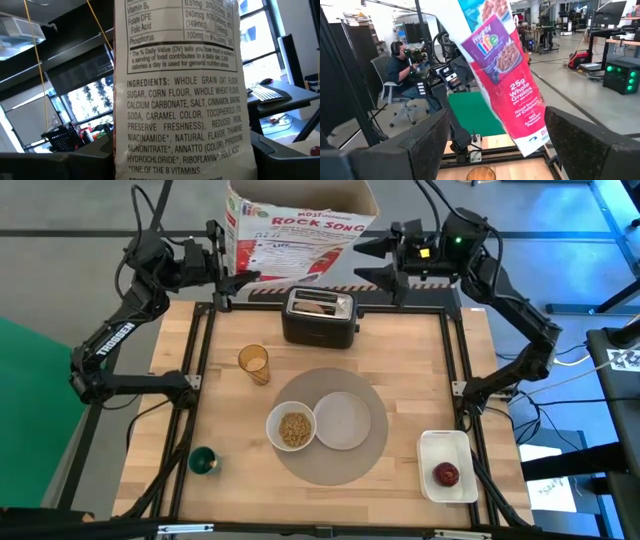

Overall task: Arrange a breakfast setting
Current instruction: Pour the cereal into the white bowl

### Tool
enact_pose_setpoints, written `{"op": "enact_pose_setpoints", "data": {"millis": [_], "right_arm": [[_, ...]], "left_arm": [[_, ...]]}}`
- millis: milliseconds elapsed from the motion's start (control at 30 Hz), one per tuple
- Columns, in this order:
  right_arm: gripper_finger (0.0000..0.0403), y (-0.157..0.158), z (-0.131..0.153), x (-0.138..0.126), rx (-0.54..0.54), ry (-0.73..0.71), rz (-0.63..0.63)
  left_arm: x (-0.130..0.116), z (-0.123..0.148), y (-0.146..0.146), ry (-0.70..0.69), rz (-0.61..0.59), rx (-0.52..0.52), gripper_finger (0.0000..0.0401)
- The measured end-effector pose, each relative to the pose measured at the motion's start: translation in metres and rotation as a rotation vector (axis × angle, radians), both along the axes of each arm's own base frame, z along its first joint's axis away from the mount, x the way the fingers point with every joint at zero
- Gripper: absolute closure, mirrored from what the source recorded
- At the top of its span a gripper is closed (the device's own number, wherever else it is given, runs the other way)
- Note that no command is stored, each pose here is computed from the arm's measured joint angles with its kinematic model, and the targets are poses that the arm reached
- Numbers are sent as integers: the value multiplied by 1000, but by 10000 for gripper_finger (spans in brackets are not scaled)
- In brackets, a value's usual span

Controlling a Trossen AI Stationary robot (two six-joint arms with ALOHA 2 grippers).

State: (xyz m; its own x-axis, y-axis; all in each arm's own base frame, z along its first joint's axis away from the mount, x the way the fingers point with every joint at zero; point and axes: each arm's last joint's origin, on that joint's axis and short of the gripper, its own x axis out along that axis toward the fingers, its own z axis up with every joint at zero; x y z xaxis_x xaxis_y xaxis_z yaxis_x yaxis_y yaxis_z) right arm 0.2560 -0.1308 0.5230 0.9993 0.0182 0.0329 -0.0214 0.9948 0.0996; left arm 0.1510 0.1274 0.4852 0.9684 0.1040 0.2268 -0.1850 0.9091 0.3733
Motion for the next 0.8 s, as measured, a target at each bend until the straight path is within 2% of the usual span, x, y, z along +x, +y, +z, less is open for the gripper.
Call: {"op": "enact_pose_setpoints", "data": {"millis": [433, 633, 800], "right_arm": [[88, -1, 1, 2, -29, -24, -2], [88, 0, -4, 15, -29, -15, 25], [88, 5, 1, 18, -64, -69, 65]], "left_arm": [[0, 1, -1, -10, -14, -40, 172], [9, -3, 0, 4, -56, -75, 172], [20, -7, 1, 23, -89, -95, 172]]}}
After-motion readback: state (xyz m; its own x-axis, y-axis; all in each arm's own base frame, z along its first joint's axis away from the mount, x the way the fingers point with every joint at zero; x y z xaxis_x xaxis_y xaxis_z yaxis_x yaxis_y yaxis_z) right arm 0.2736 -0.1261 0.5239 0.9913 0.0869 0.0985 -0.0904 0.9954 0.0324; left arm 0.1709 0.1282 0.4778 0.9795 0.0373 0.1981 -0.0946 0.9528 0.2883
